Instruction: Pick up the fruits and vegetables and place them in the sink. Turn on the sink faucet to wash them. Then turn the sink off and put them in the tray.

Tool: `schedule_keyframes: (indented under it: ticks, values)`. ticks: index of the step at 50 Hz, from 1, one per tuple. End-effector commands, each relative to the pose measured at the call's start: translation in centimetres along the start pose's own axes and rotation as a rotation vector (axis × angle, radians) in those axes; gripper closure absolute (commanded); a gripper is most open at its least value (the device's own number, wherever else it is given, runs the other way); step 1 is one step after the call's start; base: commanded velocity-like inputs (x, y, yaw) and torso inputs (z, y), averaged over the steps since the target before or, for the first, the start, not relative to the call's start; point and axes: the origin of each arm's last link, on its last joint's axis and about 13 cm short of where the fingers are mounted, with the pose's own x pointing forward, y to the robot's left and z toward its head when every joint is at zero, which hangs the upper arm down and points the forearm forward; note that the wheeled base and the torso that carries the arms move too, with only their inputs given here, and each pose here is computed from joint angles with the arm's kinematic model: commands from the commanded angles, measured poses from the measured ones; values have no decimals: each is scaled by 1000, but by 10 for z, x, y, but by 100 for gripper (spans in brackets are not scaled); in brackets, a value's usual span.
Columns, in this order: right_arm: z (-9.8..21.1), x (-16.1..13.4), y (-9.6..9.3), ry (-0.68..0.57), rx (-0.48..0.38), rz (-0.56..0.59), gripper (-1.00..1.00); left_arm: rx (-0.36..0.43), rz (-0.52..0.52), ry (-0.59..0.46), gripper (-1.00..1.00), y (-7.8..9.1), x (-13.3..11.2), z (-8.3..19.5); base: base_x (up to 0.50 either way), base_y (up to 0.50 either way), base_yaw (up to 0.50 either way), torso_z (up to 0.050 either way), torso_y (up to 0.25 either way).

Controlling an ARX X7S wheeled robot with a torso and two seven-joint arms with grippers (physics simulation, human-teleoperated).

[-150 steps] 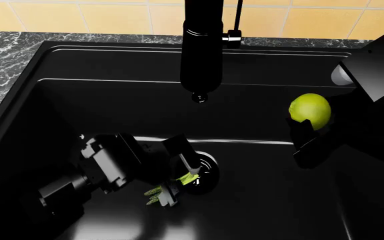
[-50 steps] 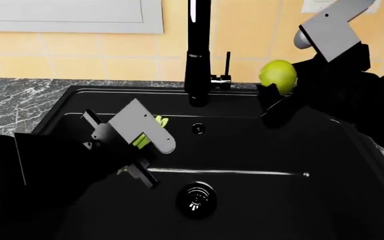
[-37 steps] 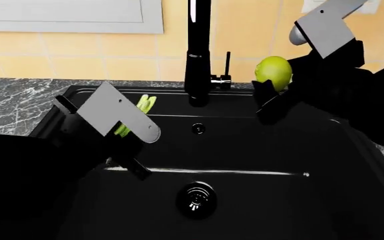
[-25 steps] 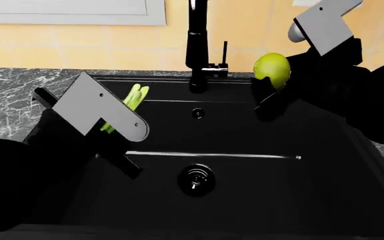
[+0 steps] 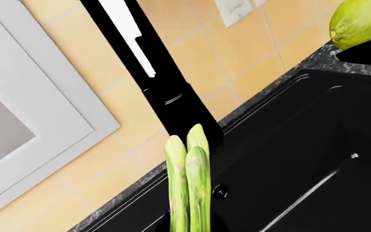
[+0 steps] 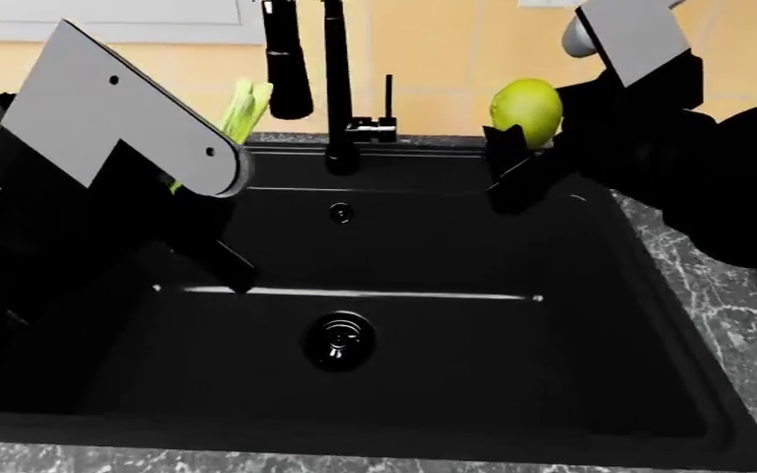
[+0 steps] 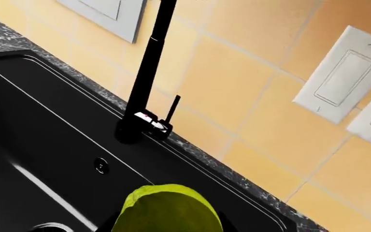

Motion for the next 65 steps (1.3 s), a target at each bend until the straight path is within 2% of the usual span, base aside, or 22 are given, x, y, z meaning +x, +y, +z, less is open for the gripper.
schedule_keyframes:
  ticks: [1, 16, 39, 65]
  values:
    - [0, 4, 4, -12, -28, 27, 100, -10, 28, 20, 100, 0, -7, -2, -434, 292, 0, 0, 0]
    - [2, 3, 3, -12, -2, 9, 100, 7, 2, 9, 100, -1, -4, -2, -460, 168, 0, 0, 0]
    - [6, 5, 1, -57, 22, -7, 100, 61, -91, -5, 100, -19, 13, 0, -252, -503, 0, 0, 0]
    - [8, 6, -1, -85, 28, -17, 100, 57, -120, -25, 100, -25, 18, -1, 16, -500, 0, 0, 0]
